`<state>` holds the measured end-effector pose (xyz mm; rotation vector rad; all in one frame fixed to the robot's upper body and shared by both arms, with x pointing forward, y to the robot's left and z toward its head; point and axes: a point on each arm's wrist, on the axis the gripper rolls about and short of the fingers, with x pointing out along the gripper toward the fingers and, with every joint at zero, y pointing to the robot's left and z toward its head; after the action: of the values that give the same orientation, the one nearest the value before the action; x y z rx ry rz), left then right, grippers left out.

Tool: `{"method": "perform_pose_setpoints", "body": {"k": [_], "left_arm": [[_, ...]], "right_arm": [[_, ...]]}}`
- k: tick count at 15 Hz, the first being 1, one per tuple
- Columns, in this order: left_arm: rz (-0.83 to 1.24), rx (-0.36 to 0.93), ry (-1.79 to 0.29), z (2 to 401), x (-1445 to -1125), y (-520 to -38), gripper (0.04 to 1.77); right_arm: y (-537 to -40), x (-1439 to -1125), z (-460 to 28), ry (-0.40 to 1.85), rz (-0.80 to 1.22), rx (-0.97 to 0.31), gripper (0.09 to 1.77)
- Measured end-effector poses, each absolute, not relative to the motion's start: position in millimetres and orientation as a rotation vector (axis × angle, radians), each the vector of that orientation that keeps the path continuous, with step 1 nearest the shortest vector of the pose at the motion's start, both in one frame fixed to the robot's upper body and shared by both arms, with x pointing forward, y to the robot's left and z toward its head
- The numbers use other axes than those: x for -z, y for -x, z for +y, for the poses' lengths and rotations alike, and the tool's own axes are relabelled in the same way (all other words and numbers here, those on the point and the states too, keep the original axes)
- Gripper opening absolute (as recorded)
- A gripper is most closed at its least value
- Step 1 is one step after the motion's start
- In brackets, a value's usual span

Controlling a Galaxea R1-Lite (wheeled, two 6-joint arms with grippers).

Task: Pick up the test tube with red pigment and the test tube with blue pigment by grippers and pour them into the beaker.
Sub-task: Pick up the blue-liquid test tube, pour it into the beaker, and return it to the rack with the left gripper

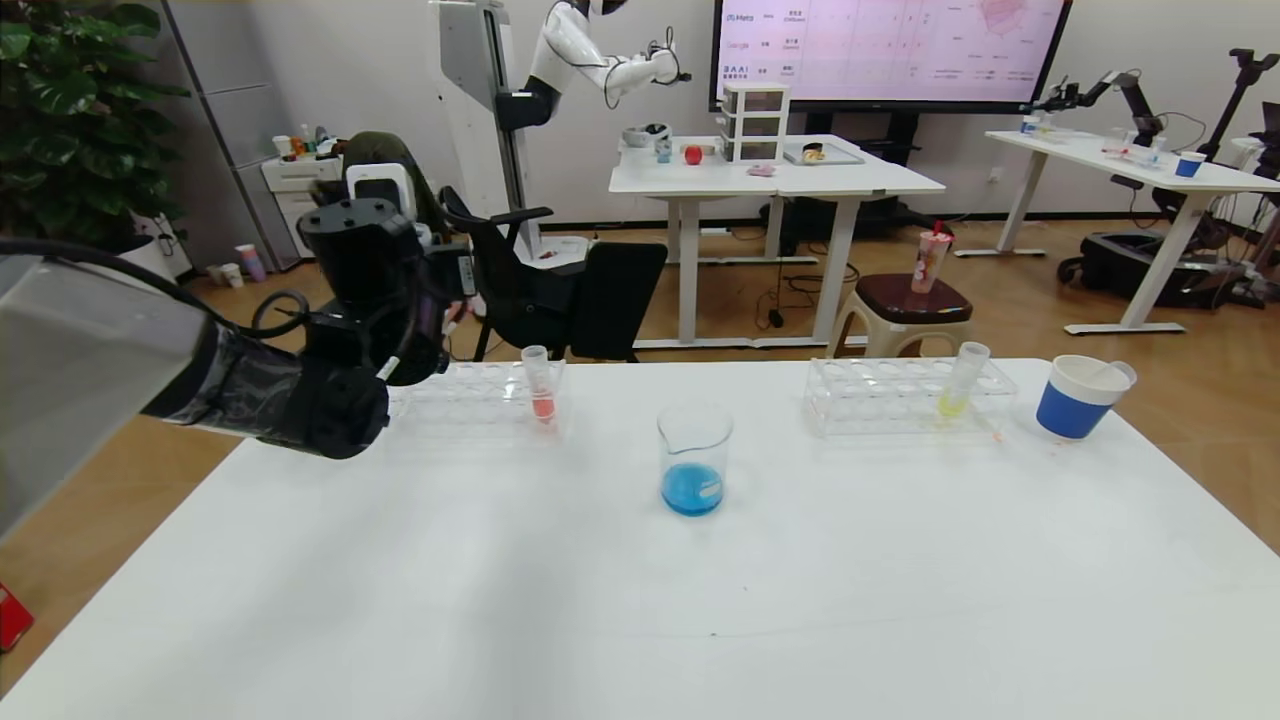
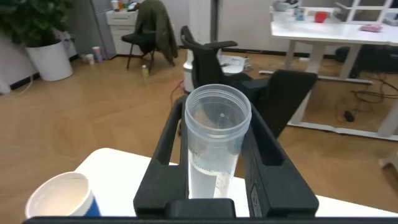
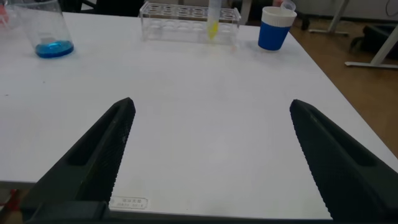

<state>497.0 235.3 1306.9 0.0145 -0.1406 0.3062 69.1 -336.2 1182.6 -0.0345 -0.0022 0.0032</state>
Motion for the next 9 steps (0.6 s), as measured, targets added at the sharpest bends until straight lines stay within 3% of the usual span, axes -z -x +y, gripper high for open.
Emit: {"method": "perform_pose_setpoints", "body": {"k": [4, 9], "left_arm": [[-0.099, -0.398, -0.022, 291.0, -1302.7, -506.2, 0.5], [0.0, -0.409, 0.071, 361.0, -1291.0, -514.0, 0.5]], "right_arm": [[-69.1, -1182.6, -336.2, 0.034, -0.002, -0.003, 1.74], [-69.1, -1182.6, -336.2, 0.034, -0.002, -0.003, 1.74]]}}
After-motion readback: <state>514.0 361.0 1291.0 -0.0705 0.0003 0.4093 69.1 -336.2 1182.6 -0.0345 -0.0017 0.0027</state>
